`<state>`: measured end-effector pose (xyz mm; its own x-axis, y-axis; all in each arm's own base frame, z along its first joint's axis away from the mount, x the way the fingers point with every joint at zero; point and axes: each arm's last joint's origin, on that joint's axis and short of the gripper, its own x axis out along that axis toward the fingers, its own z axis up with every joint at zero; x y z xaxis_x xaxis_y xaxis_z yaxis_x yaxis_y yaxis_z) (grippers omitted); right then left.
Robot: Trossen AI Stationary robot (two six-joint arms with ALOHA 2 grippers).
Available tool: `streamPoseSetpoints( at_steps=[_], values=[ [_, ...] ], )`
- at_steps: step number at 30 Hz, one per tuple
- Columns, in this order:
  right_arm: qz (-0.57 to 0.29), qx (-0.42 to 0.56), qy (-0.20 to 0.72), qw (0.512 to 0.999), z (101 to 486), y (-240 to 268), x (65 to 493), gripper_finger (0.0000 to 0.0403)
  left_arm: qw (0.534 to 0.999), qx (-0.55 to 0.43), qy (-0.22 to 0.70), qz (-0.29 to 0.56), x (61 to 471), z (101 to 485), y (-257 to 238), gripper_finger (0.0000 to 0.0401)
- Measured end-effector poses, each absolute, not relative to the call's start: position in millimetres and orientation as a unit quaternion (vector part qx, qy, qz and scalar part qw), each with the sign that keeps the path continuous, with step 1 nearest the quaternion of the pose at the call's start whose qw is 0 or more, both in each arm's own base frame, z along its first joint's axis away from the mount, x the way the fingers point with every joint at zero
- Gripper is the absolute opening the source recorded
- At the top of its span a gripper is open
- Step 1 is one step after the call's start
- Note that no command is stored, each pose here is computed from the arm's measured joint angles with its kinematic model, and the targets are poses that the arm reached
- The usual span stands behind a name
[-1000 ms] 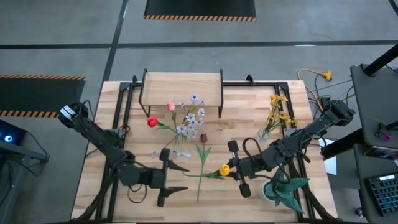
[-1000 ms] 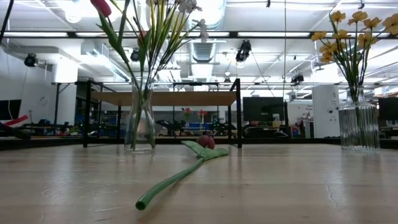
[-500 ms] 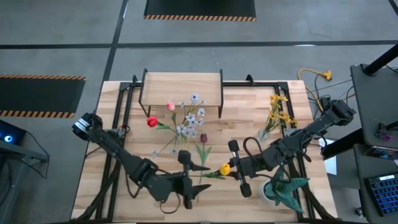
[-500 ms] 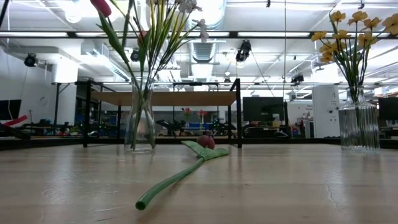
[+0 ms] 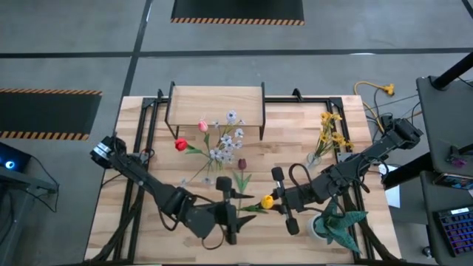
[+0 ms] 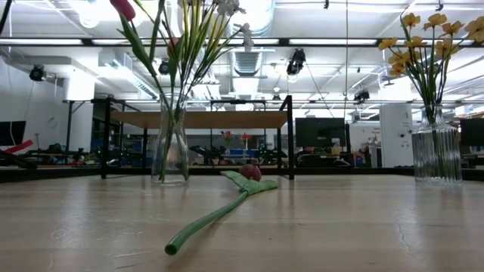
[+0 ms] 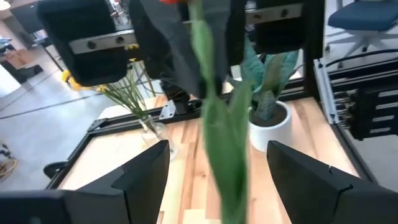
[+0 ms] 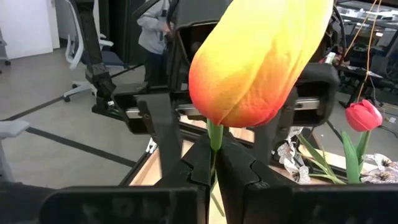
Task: Pick and place flowers into a vace then onto a shelf
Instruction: Put the yellow flower into the left transparent vase
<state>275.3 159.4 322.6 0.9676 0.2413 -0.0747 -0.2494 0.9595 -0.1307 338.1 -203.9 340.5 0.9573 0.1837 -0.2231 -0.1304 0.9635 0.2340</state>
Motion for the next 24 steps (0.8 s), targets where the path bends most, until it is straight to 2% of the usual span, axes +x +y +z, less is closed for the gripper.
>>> streamPoseSetpoints(
  at_steps=[3,7,16,17,24],
  values=[
    [0.124,-0.070,0.029,0.989,322.7,159.4,275.3,0.0008,0.983,0.109,0.124,0.086,340.6,340.2,-199.6,0.0241],
    [0.124,-0.069,0.028,0.989,322.8,159.3,275.3,0.0008,0.982,0.109,0.126,0.093,343.2,339.6,-195.0,0.0197],
    [0.122,-0.064,0.020,0.990,328.6,157.2,271.3,0.0017,0.983,0.099,0.125,0.094,343.4,339.7,-194.8,0.0022],
    [0.122,-0.065,0.020,0.990,328.8,157.1,271.2,0.0020,0.983,0.099,0.124,0.094,343.4,339.7,-194.8,0.0012],
    [0.125,-0.068,0.036,0.989,327.3,156.1,269.1,0.0058,0.981,0.103,0.138,0.089,334.7,342.8,-195.7,0.0002]
  ],
)
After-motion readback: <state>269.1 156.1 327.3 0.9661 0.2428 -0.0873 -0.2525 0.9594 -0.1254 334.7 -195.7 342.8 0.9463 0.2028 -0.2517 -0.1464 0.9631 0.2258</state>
